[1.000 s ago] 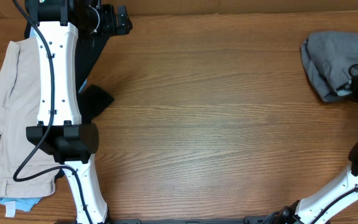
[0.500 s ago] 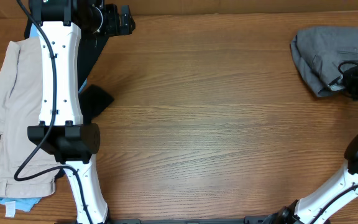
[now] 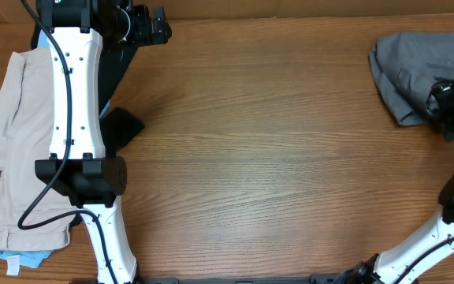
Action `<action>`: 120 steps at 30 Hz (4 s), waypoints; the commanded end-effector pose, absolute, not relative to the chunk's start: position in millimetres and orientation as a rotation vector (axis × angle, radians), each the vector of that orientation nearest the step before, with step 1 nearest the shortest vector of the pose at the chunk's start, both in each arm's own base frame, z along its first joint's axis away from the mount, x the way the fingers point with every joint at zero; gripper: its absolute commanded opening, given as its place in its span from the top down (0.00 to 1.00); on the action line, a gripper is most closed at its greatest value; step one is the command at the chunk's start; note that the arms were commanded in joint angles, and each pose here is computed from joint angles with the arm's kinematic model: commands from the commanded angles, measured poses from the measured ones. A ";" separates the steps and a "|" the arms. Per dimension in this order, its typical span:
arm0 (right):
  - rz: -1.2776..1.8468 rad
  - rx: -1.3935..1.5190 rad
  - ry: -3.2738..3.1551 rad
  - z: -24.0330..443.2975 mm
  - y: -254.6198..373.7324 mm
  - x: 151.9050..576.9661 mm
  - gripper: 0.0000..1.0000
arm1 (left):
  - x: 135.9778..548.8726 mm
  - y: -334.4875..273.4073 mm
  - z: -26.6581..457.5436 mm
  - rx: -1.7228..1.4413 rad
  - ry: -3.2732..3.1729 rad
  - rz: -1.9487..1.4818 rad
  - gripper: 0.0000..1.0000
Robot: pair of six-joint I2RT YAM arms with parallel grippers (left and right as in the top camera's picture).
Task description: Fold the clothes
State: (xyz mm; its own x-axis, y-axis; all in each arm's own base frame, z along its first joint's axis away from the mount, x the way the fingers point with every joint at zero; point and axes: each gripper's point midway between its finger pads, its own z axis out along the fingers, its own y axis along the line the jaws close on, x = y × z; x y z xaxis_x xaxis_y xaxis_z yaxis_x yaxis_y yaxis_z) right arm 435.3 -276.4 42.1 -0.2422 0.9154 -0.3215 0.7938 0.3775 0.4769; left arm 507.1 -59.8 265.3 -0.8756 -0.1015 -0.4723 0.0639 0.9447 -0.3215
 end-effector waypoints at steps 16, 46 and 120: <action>0.549 1.049 2.077 276.6 -166.1 348.9 0.00 | 507.9 -61.9 260.2 0.002 2.609 -0.440 0.00; 0.583 0.390 2.323 325.0 1.8 263.5 0.00 | 507.9 -61.9 260.2 0.002 2.609 -0.440 0.00; 0.237 0.084 1.594 170.4 19.1 245.6 0.00 | 507.9 -61.9 260.2 0.002 2.609 -0.440 0.00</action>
State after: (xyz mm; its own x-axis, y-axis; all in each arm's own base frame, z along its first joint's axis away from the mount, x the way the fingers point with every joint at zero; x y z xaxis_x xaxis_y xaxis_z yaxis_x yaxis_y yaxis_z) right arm 245.6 20.3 172.3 -0.0460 0.2006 -0.9786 -0.1014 0.9736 0.2043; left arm 507.1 -59.8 265.3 -0.8756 -0.1015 -0.4723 0.0637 0.9449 -0.3212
